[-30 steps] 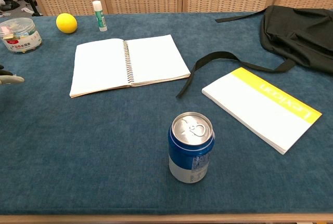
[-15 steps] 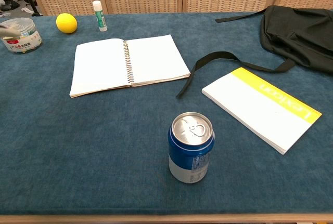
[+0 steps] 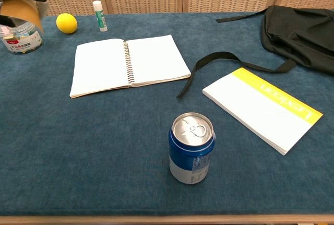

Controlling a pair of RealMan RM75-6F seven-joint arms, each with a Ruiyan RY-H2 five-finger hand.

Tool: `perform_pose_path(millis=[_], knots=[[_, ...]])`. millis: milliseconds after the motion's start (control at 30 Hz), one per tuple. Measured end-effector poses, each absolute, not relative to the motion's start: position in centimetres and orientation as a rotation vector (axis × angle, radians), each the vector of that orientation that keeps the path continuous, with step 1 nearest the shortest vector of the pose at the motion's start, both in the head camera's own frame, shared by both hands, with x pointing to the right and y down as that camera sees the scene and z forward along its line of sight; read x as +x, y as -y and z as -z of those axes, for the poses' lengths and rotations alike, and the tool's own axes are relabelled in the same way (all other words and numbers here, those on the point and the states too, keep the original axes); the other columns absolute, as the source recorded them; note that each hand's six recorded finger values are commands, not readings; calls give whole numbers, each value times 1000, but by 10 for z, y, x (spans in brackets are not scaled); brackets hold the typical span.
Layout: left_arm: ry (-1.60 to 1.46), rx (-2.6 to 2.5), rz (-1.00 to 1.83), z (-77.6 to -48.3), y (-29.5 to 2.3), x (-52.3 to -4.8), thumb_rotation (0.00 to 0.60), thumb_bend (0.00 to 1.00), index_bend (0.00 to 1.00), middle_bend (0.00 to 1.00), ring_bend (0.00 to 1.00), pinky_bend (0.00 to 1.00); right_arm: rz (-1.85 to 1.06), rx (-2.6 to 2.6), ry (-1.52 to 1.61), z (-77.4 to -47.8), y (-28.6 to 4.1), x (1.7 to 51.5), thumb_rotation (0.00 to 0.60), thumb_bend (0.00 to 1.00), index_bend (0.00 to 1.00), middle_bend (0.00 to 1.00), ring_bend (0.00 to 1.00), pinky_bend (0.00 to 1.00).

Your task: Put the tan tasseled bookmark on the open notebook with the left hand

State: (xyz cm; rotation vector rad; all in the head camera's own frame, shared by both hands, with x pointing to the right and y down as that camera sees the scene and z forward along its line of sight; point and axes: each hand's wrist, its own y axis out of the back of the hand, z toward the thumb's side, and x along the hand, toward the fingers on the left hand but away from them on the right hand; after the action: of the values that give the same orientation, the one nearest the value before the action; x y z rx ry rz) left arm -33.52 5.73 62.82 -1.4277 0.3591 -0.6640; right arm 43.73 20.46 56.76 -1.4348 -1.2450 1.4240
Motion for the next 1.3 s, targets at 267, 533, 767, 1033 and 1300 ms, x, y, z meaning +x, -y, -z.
perform_pose_path(millis=[267, 533, 767, 1033, 1300], knots=[[-274, -1477, 617, -656, -30, -243, 600, 583, 893, 0, 0, 0, -1482, -1440, 1259, -577, -203, 448, 600, 2, 154, 0, 0, 45], [-129, -1449, 652, -694, -11, -170, 600, 564, 893, 0, 0, 0, -1556, -1423, 1277, -585, -200, 465, 600, 2, 154, 0, 0, 40], [-71, -1451, 701, -716, -8, -136, 600, 501, 820, 0, 0, 0, -1589, -1411, 1284, -588, -198, 474, 600, 3, 154, 0, 0, 26], [1, -1475, 839, -744, -7, -137, 600, 377, 312, 0, 0, 0, -1611, -1406, 1284, -591, -198, 478, 600, 3, 154, 0, 0, 26], [2, -1495, 816, -737, -8, -159, 600, 255, 74, 0, 0, 0, -1592, -1415, 1285, -588, -198, 474, 600, 6, 154, 0, 0, 26]])
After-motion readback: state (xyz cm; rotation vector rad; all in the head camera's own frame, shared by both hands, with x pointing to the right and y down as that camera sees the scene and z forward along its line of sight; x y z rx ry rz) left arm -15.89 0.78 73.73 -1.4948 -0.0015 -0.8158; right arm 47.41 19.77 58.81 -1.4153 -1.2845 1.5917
